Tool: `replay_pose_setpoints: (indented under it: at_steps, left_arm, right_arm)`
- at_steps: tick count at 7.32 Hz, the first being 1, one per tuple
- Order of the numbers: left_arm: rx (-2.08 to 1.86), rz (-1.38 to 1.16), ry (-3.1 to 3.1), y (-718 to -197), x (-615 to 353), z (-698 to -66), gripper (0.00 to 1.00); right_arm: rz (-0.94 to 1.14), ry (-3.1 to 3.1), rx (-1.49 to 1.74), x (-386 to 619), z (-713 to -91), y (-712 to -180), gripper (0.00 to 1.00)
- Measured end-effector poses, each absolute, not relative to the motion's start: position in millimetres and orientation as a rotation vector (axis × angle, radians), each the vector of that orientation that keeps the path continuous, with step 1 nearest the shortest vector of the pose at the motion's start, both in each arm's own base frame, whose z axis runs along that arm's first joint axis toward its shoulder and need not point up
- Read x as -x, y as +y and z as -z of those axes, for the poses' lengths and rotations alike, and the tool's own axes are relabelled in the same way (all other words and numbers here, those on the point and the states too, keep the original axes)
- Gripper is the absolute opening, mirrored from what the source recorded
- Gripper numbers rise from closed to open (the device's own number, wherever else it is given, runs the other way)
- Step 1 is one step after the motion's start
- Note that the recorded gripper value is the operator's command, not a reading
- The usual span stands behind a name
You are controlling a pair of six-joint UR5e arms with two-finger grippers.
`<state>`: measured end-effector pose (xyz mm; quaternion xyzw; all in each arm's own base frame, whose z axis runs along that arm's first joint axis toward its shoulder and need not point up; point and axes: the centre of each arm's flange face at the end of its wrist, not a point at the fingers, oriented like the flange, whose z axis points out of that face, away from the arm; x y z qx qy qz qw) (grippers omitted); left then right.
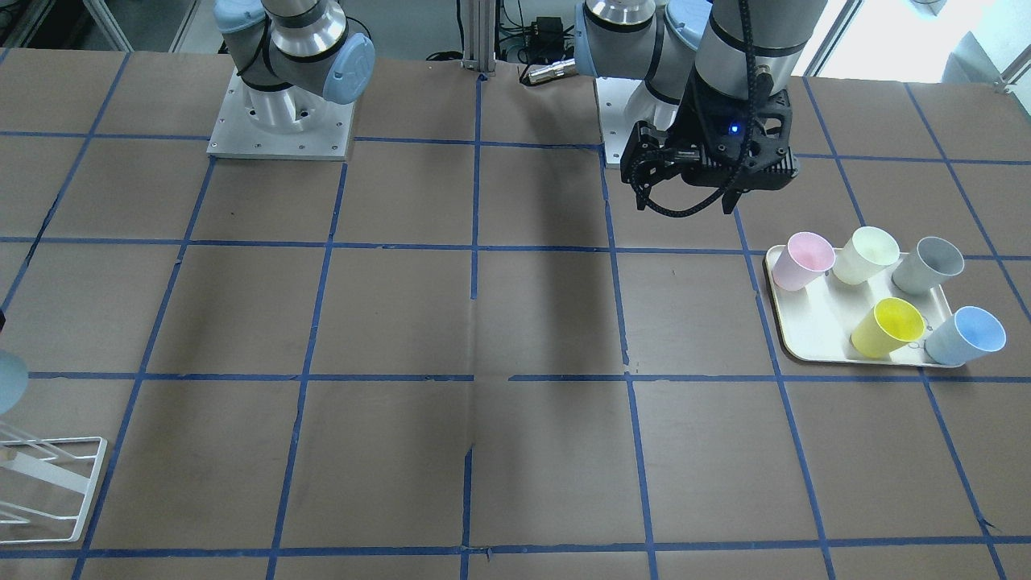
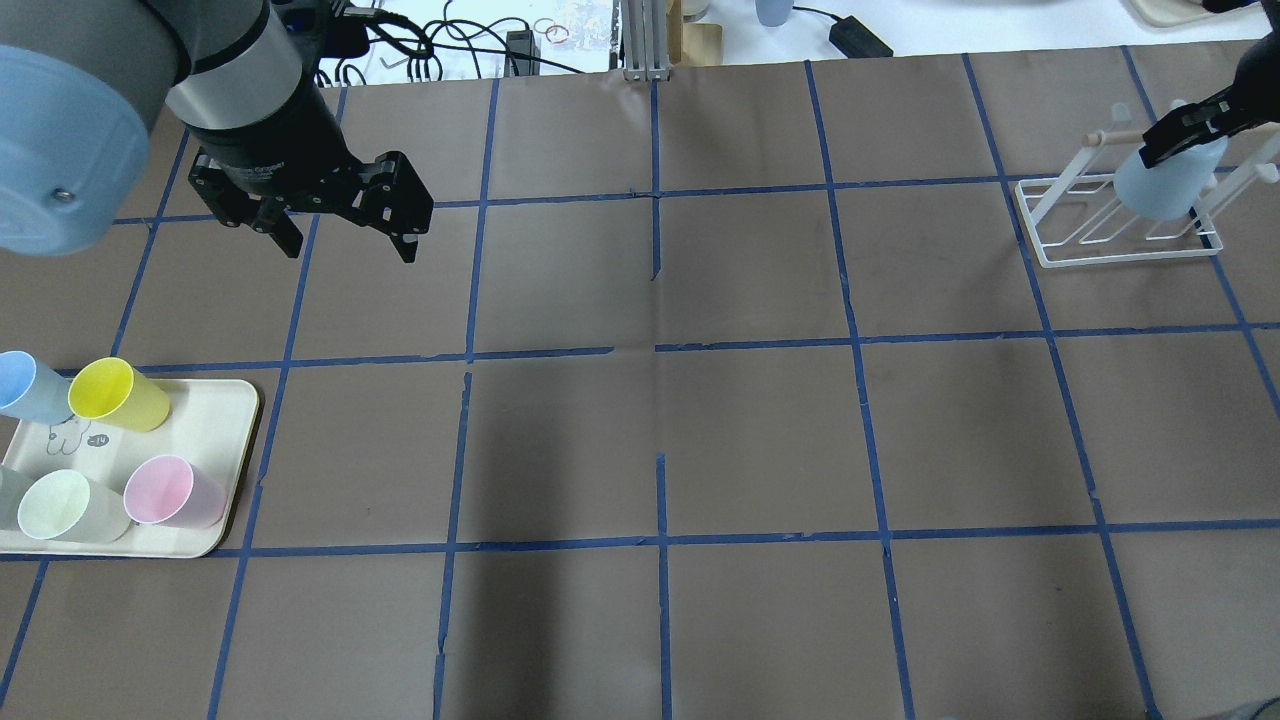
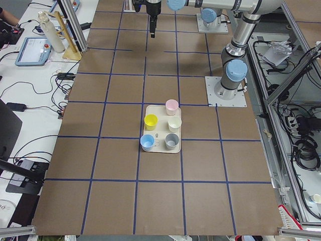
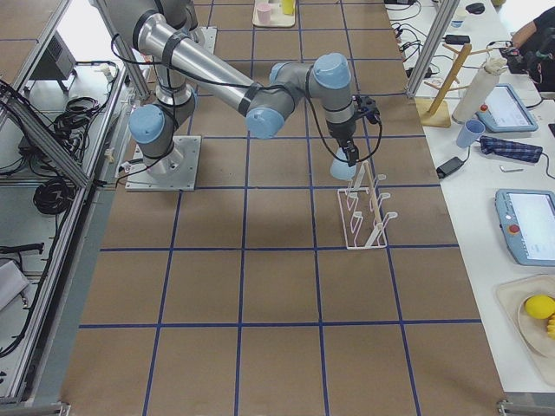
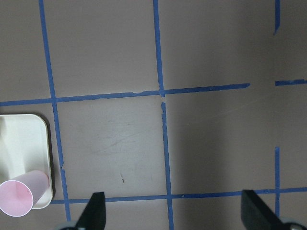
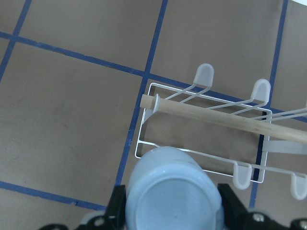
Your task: Transfer IKEA cup to right arm and place on rack
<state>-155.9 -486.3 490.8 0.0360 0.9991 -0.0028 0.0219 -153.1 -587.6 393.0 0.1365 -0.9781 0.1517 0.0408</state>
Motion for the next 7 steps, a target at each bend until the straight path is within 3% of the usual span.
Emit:
replay_pose_setpoints:
  at_steps: [7]
  left_arm:
    - [-0.096,0.051,3.115,-475,150,-507,1.0]
  right_arm:
    - [-0.421,-3.027,-0.412,166,-354,-603,0.09]
